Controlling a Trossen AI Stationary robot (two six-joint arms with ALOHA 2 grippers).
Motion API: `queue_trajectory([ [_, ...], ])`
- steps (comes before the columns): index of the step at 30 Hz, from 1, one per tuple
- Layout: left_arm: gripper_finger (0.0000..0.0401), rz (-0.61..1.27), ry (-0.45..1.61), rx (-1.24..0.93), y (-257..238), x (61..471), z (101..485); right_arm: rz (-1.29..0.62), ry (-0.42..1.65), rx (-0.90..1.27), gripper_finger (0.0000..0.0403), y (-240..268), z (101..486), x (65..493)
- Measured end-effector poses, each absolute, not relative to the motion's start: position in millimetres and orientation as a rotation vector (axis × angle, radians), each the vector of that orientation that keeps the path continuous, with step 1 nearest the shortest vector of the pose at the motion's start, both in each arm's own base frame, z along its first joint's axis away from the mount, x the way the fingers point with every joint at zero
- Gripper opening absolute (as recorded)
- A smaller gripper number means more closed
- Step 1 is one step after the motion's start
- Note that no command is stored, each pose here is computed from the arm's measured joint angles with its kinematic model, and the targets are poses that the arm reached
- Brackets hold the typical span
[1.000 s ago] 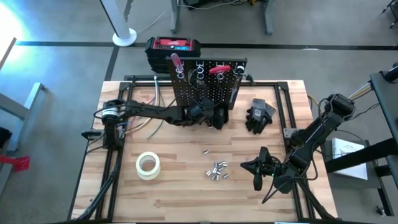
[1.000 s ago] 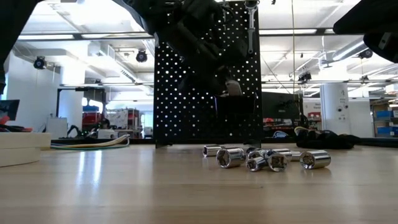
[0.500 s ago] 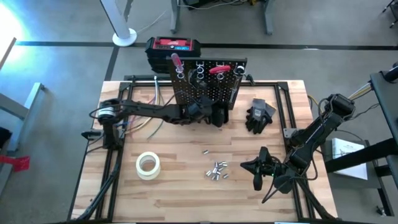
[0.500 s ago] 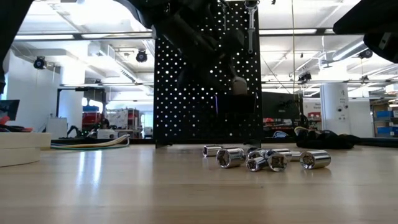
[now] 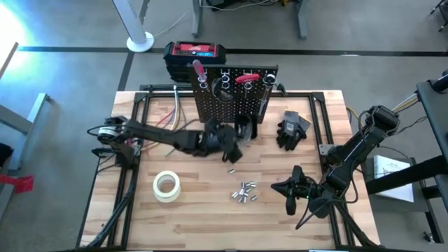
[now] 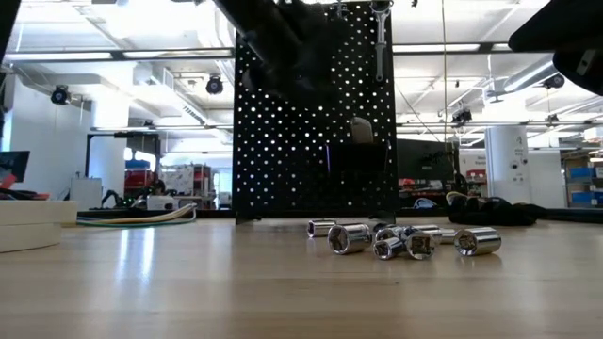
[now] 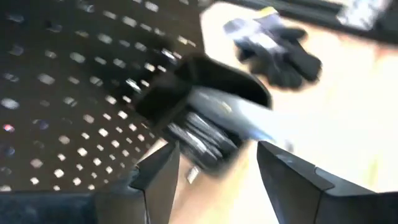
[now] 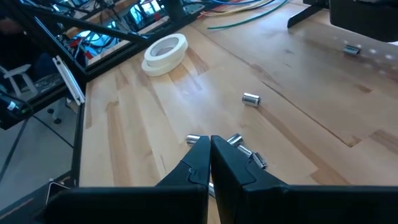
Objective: Hang tools onto peg board
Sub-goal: Put the socket into the black bin on the peg board
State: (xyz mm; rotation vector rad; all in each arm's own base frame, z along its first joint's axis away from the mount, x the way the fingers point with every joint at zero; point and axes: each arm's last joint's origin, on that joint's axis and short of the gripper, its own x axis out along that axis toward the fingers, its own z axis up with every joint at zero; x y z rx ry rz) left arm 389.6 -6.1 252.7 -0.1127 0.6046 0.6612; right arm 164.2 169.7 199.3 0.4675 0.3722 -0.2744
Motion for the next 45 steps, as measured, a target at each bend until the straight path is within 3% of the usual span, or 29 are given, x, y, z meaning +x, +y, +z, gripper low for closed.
queue_trajectory([
  [7,0.0177,0.565,0.66,-0.074,-29.3,372.8,203.0,-0.281,0.382,0.45,0.0002,168.7,198.1,163.5],
  [13,0.015,0.364,0.569,-0.121,0.1,356.0,157.5,-0.279,0.382,0.446,0.0002,168.8,198.1,163.5],
  [18,0.0143,0.383,0.493,0.006,32.2,339.2,141.3,-0.278,0.383,0.444,0.0002,168.9,198.2,163.5],
  [33,0.0146,0.278,0.621,-0.081,100.7,348.4,160.8,-0.274,0.387,0.416,0.0002,168.6,198.0,163.6],
  [45,0.013,0.252,0.667,-0.058,103.0,348.6,145.2,-0.271,0.389,0.401,0.0002,168.6,198.1,163.5],
])
